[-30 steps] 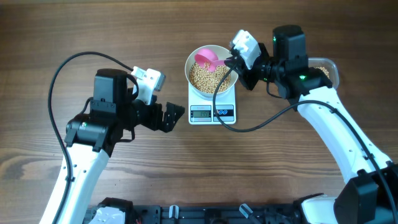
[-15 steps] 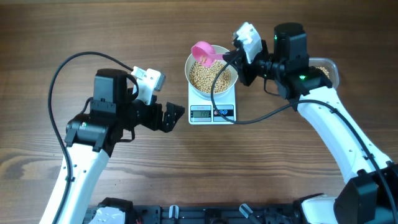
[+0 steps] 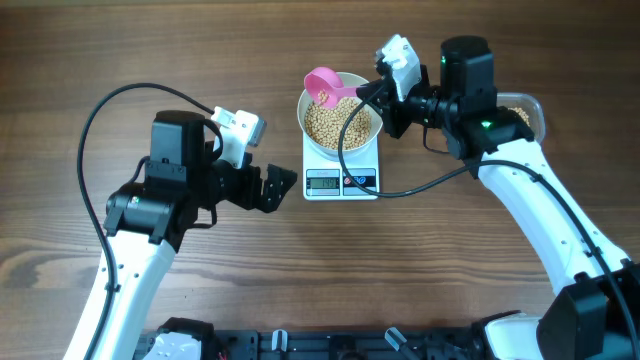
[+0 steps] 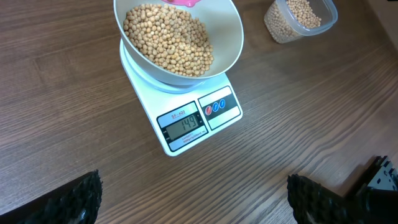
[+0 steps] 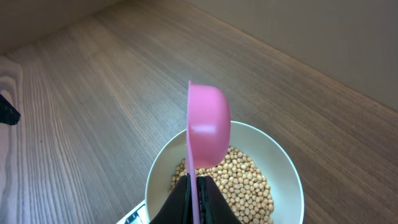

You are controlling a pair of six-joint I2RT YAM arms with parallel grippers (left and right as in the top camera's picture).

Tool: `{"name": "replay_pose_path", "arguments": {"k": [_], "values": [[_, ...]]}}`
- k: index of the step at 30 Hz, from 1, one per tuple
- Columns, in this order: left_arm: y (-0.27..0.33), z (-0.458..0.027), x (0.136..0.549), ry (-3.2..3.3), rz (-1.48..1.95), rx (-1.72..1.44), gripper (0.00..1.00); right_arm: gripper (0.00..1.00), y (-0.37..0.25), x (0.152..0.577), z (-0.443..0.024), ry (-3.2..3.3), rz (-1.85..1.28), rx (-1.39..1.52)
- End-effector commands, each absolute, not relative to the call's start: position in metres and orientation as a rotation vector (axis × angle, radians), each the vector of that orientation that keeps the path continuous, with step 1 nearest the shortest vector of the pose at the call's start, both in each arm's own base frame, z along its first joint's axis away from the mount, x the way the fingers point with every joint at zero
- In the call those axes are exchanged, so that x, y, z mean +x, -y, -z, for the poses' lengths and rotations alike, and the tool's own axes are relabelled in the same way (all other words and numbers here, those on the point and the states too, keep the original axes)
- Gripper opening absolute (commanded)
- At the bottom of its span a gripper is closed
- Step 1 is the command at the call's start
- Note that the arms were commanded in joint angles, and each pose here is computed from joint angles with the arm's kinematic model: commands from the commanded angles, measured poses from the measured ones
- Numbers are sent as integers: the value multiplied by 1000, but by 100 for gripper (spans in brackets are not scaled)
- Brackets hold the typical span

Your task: Scoop item into bowl and weigh 150g on scale

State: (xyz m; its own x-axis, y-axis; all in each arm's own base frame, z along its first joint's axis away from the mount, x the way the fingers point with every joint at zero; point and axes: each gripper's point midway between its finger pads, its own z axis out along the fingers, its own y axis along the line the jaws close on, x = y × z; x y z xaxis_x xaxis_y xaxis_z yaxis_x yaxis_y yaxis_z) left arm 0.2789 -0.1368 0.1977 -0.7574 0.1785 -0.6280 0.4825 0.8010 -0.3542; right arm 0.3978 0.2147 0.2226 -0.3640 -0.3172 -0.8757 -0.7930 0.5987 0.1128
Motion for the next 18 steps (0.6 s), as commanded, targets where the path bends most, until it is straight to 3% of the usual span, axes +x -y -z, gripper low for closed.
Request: {"name": "replay_pose_path", "arguments": {"k": [1, 8, 14, 18], "values": [[137, -198, 280, -2399, 701, 477, 100, 4, -220, 397, -229, -1907, -698, -914], [137, -198, 280, -2399, 701, 477, 100, 4, -216, 400, -226, -1894, -629, -958], [137, -198, 280, -2399, 701, 476, 100, 4, -193, 405, -201, -1938, -376, -1079], [137, -198, 280, -2399, 701, 477, 100, 4, -194, 406, -204, -1959, -415, -1017]]}}
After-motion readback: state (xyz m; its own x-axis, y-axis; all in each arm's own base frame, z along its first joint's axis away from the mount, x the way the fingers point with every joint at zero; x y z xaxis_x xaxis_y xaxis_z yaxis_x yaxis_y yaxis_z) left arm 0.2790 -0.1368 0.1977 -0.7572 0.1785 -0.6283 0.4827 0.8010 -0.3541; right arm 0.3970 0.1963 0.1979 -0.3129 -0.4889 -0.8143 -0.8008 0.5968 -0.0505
